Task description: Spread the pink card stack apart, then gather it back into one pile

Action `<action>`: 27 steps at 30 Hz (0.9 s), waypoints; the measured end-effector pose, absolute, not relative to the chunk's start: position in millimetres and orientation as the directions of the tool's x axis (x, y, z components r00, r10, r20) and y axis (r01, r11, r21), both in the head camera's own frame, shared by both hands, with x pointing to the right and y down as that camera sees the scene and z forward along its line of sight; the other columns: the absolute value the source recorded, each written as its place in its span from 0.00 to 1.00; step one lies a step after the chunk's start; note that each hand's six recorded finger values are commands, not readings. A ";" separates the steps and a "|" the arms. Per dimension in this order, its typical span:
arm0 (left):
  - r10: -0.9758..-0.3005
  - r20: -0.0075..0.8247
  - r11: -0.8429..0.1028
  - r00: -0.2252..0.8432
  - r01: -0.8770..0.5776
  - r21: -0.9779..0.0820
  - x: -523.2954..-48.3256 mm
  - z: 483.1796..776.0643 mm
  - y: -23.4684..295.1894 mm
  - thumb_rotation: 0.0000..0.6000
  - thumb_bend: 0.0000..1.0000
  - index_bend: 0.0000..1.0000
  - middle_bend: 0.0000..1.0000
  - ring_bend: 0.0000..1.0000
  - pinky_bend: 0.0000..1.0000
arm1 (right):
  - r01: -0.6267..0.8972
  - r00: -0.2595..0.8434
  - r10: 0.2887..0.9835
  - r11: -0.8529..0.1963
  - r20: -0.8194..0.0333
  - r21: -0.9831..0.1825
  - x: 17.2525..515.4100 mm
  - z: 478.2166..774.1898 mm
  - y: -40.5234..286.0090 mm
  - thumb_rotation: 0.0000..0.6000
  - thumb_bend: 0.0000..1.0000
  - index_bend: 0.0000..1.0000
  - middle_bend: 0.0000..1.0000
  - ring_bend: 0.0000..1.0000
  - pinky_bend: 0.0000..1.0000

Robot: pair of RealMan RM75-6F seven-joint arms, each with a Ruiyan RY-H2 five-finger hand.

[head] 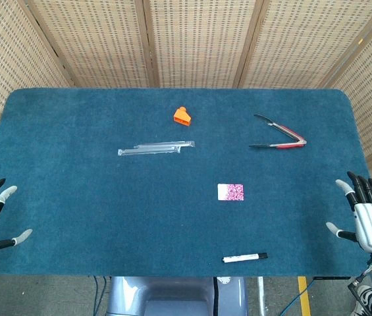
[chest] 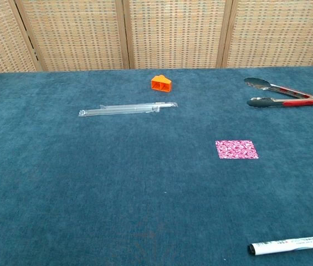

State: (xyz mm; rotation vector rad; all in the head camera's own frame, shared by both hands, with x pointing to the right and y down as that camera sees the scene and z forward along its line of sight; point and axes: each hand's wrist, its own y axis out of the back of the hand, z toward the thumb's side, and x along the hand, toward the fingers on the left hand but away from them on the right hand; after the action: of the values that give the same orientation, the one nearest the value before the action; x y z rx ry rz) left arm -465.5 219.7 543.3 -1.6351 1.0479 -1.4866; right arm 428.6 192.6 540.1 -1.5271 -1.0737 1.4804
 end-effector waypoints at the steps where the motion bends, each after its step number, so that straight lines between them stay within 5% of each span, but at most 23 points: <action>1: -0.896 0.444 -0.444 0.023 -0.116 -0.889 -465.3 543.4 219.8 0.71 0.10 0.11 0.00 0.00 0.00 | 0.070 -0.016 0.926 -0.375 -0.377 -0.924 428.6 540.1 192.5 1.00 0.18 0.15 0.04 0.00 0.00; 15: -0.903 0.430 -0.430 0.023 -0.107 -0.897 -466.9 536.8 215.4 0.72 0.10 0.13 0.00 0.00 0.00 | 0.093 0.019 0.925 -0.380 -0.380 -0.920 422.8 537.9 185.4 1.00 0.18 0.15 0.04 0.00 0.00; 27: -0.911 0.412 -0.412 0.021 -0.095 -0.906 -468.2 526.6 208.6 0.72 0.10 0.14 0.00 0.00 0.00 | 0.166 0.193 0.874 -0.478 -0.447 -0.863 381.3 548.3 156.0 1.00 0.21 0.16 0.09 0.00 0.00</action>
State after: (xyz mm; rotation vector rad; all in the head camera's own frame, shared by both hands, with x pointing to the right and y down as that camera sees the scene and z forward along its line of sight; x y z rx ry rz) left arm -468.2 208.6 526.6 -1.5945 1.0498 -1.4687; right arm 381.3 156.0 548.3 -1.7924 -0.9770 1.3283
